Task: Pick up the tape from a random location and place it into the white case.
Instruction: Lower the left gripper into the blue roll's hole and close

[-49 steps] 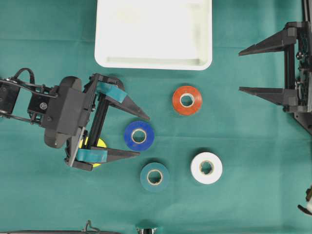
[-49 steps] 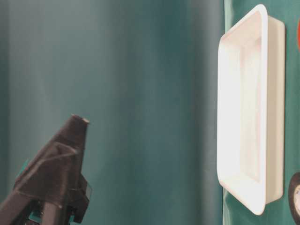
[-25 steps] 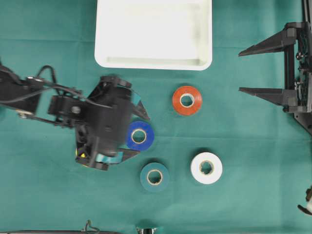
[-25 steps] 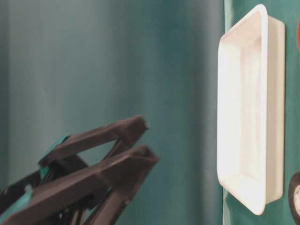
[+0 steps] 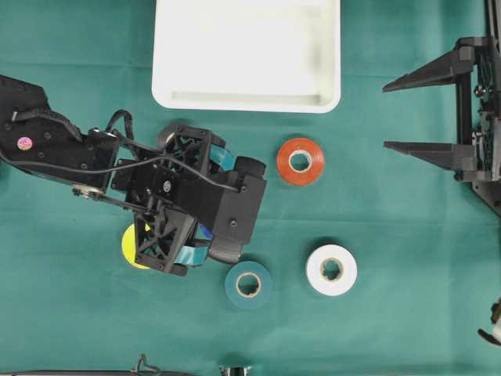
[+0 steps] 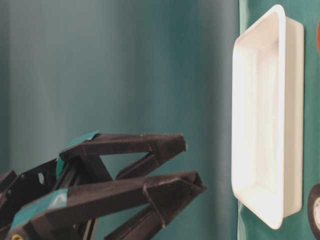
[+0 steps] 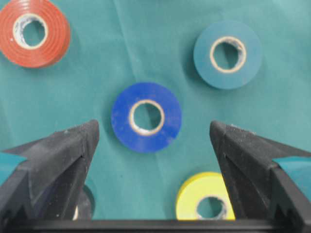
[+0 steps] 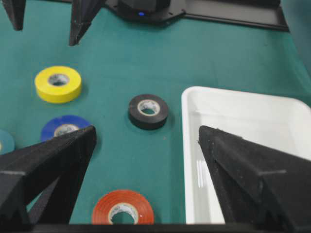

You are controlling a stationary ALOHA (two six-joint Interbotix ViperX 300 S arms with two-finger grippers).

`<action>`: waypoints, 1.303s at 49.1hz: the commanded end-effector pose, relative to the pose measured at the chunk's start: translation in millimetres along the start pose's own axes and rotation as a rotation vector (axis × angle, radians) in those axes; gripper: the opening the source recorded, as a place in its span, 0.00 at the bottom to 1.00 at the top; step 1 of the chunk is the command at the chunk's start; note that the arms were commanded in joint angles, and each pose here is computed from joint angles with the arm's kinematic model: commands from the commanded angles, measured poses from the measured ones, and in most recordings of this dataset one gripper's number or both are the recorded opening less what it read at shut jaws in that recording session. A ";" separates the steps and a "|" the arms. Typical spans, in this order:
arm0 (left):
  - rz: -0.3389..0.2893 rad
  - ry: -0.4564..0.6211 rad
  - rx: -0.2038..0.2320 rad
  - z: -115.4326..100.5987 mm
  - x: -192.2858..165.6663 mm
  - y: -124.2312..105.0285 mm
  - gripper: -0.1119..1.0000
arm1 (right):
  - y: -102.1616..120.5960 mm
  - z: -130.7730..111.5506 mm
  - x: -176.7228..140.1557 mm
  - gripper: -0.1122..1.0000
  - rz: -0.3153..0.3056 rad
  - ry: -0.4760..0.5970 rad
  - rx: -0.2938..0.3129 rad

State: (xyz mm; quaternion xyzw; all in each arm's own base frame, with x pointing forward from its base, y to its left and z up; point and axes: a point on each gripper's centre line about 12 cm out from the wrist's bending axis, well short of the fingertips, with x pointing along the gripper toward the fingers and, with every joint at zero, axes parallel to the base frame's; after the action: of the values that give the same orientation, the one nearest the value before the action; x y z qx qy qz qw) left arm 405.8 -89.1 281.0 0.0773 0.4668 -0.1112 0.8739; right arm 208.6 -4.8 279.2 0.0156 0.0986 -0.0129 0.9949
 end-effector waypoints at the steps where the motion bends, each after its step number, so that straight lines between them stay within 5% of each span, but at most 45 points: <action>1: 0.003 -0.038 -0.003 9.4 -11.9 1.2 0.99 | 0.0 11.5 0.9 0.93 -0.001 -0.026 0.000; 30: -0.001 -0.029 0.002 7.0 -9.5 -1.5 0.99 | 0.0 12.2 1.2 0.93 -0.001 -0.022 0.000; 64: -0.010 0.032 0.014 -26.2 61.4 -9.1 0.99 | 0.0 12.2 2.4 0.93 -0.001 -0.017 0.000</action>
State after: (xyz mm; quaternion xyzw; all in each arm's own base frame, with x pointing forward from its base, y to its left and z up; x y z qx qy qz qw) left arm 412.3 -97.1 211.6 0.0829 0.4957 -0.1162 0.8567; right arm 210.6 -4.9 280.1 0.0157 0.1024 -0.0130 0.9945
